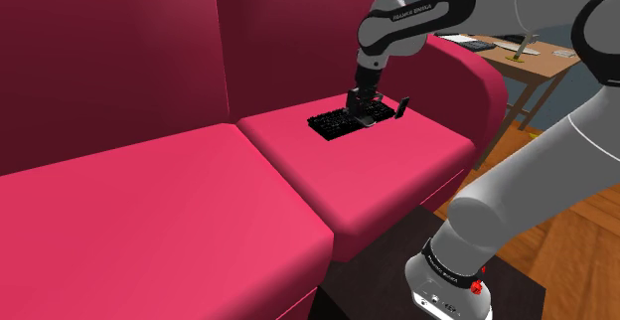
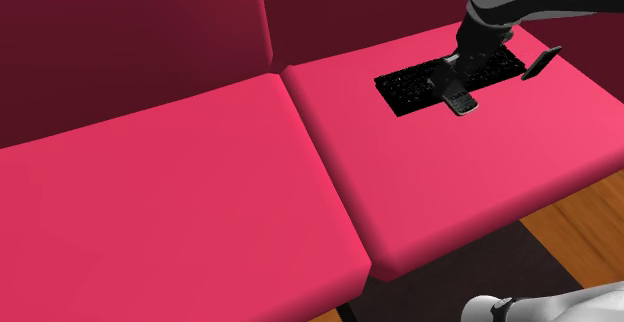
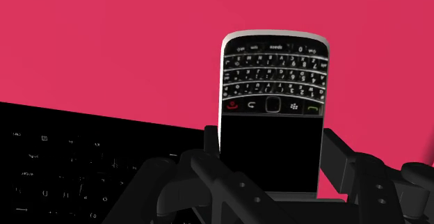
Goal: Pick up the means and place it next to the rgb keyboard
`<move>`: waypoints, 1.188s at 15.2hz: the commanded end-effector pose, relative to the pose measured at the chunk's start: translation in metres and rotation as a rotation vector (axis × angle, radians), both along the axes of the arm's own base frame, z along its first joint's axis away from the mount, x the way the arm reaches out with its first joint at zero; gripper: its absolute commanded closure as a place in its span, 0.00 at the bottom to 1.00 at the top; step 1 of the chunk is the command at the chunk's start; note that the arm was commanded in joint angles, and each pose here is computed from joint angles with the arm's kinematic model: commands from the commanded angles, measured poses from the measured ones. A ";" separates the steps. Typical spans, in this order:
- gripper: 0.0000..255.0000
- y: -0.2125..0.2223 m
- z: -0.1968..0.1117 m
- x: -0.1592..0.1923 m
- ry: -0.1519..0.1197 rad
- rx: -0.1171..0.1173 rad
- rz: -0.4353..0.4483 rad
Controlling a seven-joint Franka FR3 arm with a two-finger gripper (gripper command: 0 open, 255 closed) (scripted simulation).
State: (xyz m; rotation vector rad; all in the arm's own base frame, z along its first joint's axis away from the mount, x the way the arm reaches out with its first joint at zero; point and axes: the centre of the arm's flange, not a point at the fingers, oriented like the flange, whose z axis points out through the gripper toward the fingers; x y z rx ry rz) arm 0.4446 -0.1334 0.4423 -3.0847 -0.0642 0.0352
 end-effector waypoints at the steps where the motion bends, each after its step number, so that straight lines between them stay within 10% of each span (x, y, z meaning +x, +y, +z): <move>1: 1.00 -0.027 0.000 -0.007 0.000 0.000 0.001; 18: 1.00 -0.241 0.000 -0.076 0.000 0.000 0.001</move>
